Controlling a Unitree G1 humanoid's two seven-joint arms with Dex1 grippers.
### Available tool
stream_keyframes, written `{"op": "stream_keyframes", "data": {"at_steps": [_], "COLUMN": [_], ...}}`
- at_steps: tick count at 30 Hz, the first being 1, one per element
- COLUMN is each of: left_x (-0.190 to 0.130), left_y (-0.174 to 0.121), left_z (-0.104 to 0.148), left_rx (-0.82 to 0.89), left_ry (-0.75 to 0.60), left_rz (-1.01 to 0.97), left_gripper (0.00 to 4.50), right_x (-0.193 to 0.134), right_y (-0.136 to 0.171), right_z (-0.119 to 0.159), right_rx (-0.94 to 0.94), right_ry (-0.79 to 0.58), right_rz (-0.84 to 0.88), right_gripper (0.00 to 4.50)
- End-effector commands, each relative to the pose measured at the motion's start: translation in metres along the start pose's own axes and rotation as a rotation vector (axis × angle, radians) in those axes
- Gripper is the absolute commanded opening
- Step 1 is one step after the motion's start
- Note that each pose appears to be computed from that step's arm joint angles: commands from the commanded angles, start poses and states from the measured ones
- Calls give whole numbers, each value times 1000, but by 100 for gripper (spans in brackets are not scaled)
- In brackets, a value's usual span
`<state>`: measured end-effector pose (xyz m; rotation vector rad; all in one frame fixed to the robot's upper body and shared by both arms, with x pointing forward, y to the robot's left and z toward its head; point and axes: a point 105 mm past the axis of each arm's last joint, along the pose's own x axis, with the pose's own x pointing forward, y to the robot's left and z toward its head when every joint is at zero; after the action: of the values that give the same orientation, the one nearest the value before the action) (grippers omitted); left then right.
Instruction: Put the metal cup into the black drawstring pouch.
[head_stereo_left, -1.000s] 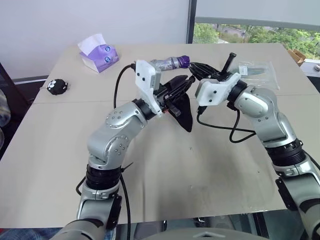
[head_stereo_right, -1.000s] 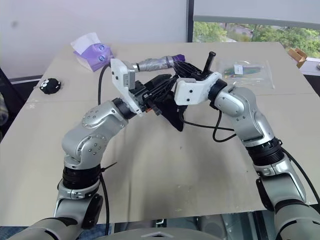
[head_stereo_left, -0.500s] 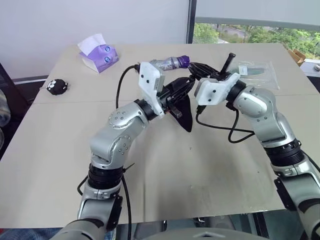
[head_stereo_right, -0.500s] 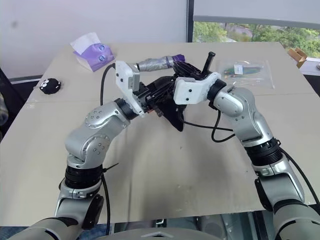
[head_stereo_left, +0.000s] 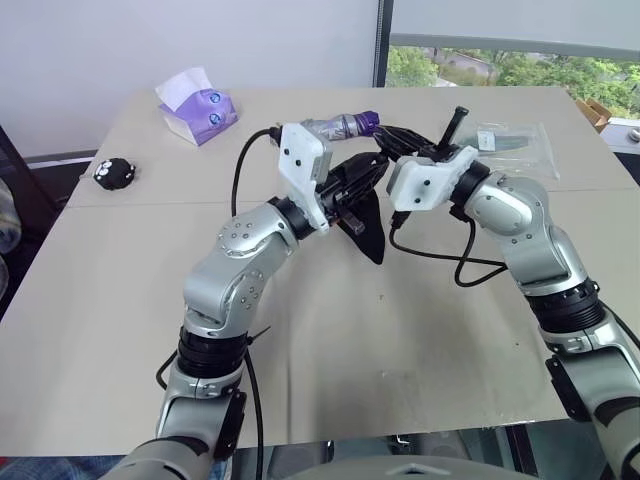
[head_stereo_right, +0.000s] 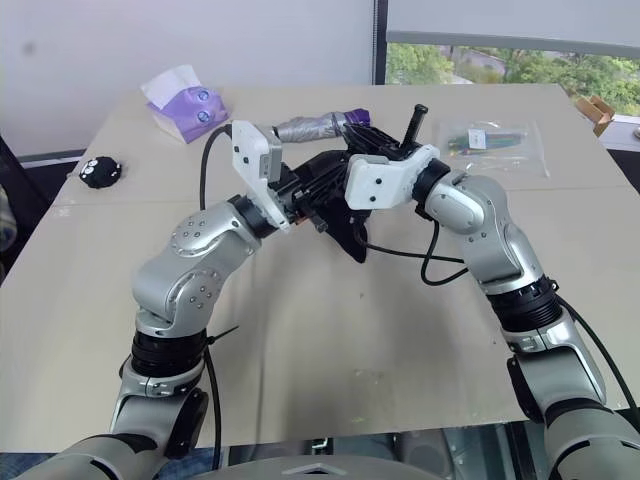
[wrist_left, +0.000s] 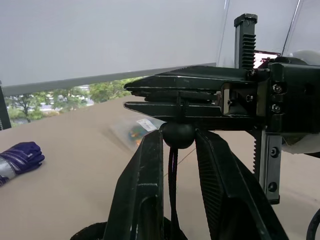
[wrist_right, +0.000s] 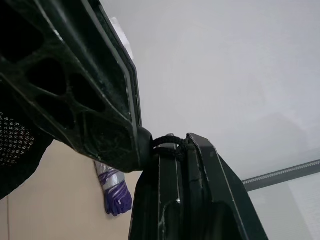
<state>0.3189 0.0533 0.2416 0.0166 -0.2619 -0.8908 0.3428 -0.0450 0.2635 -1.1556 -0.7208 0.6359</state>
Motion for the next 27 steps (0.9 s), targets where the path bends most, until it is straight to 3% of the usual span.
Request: {"op": "stream_keyframes", "data": {"at_steps": [1,15,19,27], "left_x": [4,4,4,4], "left_y": [-5,-2,-2,-3], "left_z": [14,16,15,14], "left_rx": [52,39,29,27], "left_ry": [-44,-57,-55,-45], "left_rz": [-13,3,0,-2], "left_gripper": [101,101,23,23], "right_x": [-1,0,0,0], "right_y": [-16,-17,-17,-18], "right_z": [15,16,17,17], "right_rx": [-22,-19,-17,-16], "right_ry": [-51,-54,-53,-55], "right_rz": [-47,-54,-54,-58], "right_gripper": [0,0,0,0]}}
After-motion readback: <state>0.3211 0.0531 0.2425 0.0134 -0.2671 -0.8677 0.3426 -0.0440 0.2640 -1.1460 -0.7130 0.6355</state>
